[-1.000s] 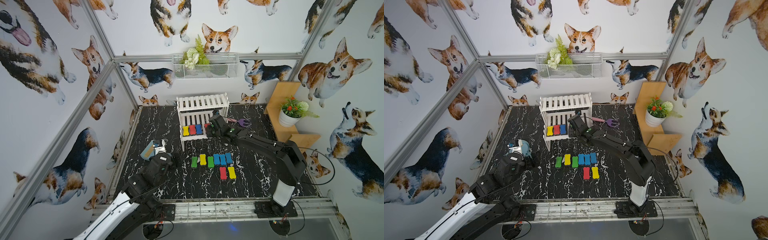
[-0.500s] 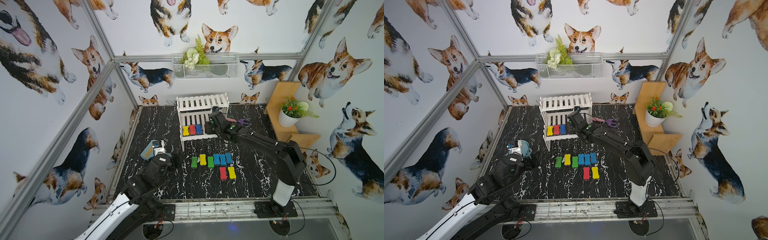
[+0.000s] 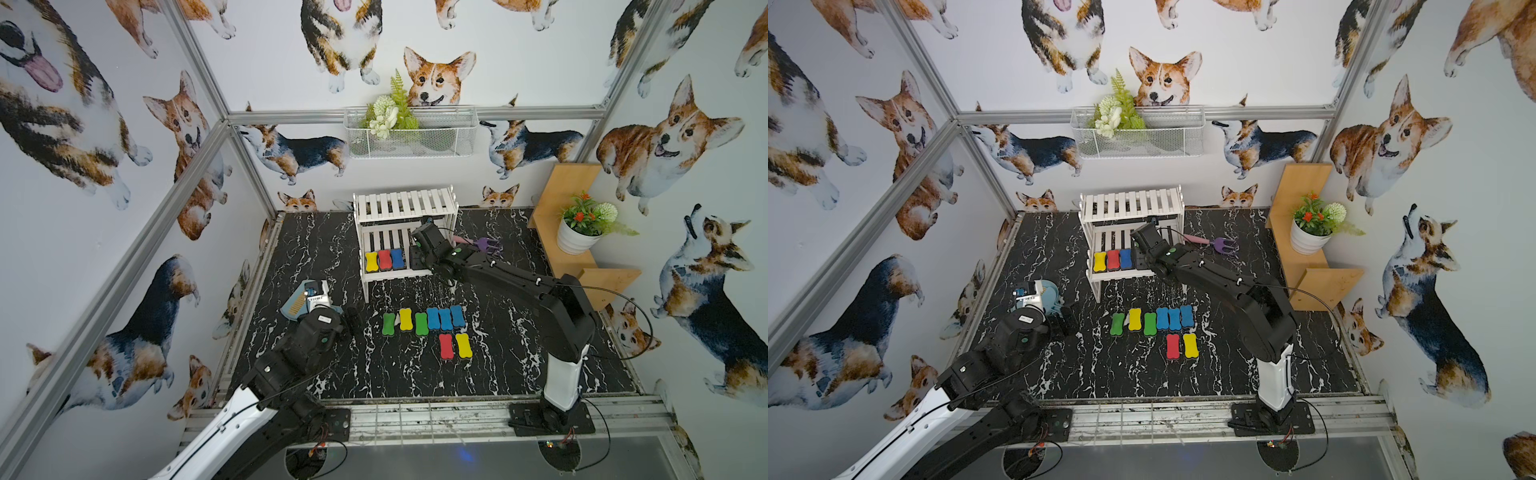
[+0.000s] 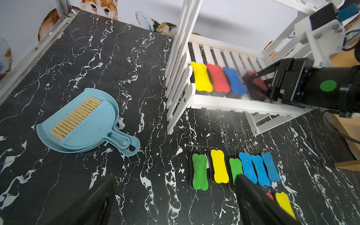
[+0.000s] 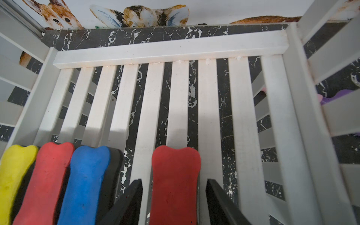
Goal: Remove the whiteboard erasers from the shelf
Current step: Pick up the whiteboard eraser from the shelf.
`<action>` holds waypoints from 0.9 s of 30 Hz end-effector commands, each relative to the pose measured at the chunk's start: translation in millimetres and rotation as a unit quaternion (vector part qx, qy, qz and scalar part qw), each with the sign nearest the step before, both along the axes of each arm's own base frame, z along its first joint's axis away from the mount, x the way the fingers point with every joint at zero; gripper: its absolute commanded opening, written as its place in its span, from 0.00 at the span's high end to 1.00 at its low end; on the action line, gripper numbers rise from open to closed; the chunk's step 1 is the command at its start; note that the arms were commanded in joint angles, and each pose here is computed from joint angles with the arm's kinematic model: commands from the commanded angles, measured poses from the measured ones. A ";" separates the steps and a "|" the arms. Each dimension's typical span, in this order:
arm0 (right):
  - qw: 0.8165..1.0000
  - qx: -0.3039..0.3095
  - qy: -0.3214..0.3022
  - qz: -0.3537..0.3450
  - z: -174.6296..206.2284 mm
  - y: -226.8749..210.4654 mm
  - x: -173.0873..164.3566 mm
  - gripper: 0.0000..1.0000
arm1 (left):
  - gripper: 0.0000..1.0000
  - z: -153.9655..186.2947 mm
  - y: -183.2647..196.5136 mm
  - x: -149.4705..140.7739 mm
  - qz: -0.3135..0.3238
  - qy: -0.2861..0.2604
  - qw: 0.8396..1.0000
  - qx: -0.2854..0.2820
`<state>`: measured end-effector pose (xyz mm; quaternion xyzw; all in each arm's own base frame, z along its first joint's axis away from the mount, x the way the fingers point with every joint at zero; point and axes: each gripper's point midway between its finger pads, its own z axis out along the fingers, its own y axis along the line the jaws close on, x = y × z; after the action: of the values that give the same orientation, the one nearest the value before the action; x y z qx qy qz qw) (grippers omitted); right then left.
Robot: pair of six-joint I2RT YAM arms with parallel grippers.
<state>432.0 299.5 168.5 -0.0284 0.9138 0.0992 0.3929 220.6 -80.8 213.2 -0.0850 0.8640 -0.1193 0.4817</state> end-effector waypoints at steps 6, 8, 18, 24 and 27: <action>1.000 -0.005 -0.010 0.004 10.2 0.1 1.4 0.59 | 0.01 2.4 1.6 -0.4 0.003 -0.004 1.000 -0.002; 1.000 -0.005 -0.015 0.000 16.7 -1.7 0.3 0.61 | 0.01 2.4 2.2 -0.7 0.004 -0.004 1.000 -0.002; 0.999 0.028 0.001 0.040 43.7 2.8 -81.8 0.62 | 0.01 3.7 2.0 -0.6 0.004 -0.007 1.000 -0.005; 0.993 0.036 0.084 0.069 1.3 -7.8 -161.1 0.63 | 0.01 3.8 -1.0 0.6 -0.002 -0.008 1.000 -0.006; 0.986 0.038 0.140 0.084 -28.2 -13.5 -200.5 0.63 | 0.01 3.4 -2.6 1.1 -0.005 -0.008 1.000 -0.007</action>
<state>261.0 291.4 160.8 -0.0914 0.9334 0.1602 0.3079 219.8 -81.1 214.3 -0.0849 0.8627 -0.1236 0.4829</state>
